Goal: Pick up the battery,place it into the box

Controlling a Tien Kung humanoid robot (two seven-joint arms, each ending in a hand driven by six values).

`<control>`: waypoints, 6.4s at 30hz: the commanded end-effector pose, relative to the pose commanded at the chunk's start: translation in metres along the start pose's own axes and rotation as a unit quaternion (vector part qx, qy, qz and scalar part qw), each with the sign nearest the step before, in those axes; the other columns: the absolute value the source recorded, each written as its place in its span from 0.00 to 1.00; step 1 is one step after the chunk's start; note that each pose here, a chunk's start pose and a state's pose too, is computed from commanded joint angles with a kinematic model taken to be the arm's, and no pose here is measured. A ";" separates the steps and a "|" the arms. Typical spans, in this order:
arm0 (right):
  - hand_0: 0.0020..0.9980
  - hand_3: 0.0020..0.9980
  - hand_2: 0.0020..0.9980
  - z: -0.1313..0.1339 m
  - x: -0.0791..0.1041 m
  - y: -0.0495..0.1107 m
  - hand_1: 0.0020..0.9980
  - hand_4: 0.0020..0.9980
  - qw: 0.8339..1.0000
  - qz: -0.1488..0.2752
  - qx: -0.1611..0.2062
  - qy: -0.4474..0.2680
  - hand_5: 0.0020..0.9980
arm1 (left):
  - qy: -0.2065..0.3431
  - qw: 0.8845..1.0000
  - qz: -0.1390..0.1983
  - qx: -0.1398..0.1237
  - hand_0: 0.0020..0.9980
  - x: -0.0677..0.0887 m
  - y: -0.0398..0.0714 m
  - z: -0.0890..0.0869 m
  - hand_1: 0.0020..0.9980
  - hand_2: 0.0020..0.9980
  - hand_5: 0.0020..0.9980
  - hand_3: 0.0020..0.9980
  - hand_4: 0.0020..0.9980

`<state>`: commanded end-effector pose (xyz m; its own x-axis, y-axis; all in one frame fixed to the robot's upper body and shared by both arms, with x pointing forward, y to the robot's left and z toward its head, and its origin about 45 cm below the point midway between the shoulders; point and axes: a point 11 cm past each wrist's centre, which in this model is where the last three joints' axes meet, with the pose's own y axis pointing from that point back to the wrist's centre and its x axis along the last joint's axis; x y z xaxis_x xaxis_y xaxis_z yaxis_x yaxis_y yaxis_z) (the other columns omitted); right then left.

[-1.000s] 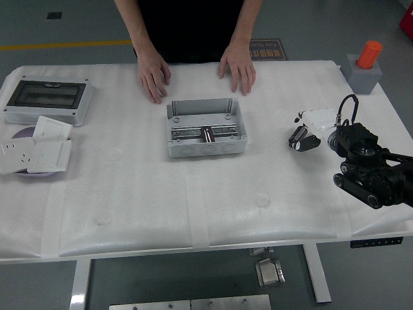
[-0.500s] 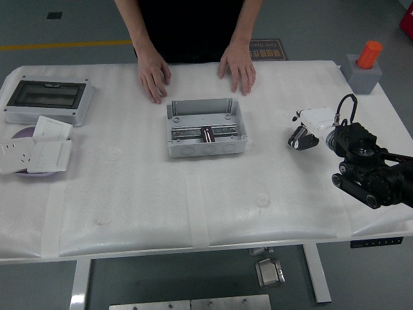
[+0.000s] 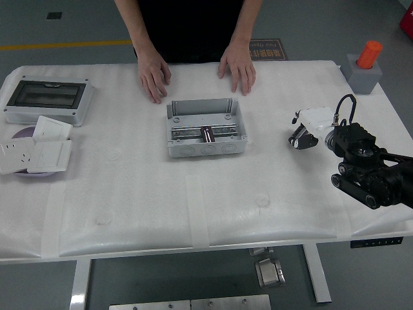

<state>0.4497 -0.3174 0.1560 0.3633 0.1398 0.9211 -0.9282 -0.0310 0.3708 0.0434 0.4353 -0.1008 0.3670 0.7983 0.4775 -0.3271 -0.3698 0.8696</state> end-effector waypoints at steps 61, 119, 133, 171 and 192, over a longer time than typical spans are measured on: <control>0.61 0.72 0.65 -0.137 0.075 0.020 0.52 0.62 0.981 0.096 0.162 -0.037 0.34 | -0.014 1.000 0.002 0.005 0.59 0.003 0.001 -0.008 0.62 0.58 0.29 0.73 0.63; 0.79 0.84 0.78 -0.057 0.107 0.034 0.72 1.00 0.962 0.152 0.107 -0.202 0.67 | -0.029 0.997 -0.011 0.067 0.59 0.004 0.007 -0.048 0.62 0.57 0.30 0.74 0.69; 0.75 0.82 0.76 0.021 0.121 0.085 0.70 1.00 0.926 0.257 0.055 -0.272 0.66 | -0.064 0.997 0.006 0.052 0.59 0.040 -0.001 -0.030 0.62 0.57 0.30 0.74 0.69; 0.71 0.80 0.73 0.193 0.072 0.291 0.67 0.96 0.811 0.440 -0.183 -0.338 0.66 | -0.270 0.962 0.037 -0.026 0.59 0.141 -0.013 0.165 0.62 0.57 0.31 0.71 0.68; 0.71 0.79 0.73 0.164 0.135 0.188 0.67 0.93 0.835 0.412 -0.069 -0.359 0.66 | -0.145 0.985 -0.006 0.092 0.60 0.078 -0.008 -0.013 0.62 0.57 0.30 0.70 0.68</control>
<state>0.3372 -0.4669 0.3693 -0.4946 -0.5034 0.7085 -0.8691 0.2974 -0.3953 0.0632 0.5068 -0.0722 0.6117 0.6437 0.4599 -0.1679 -0.4624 0.8706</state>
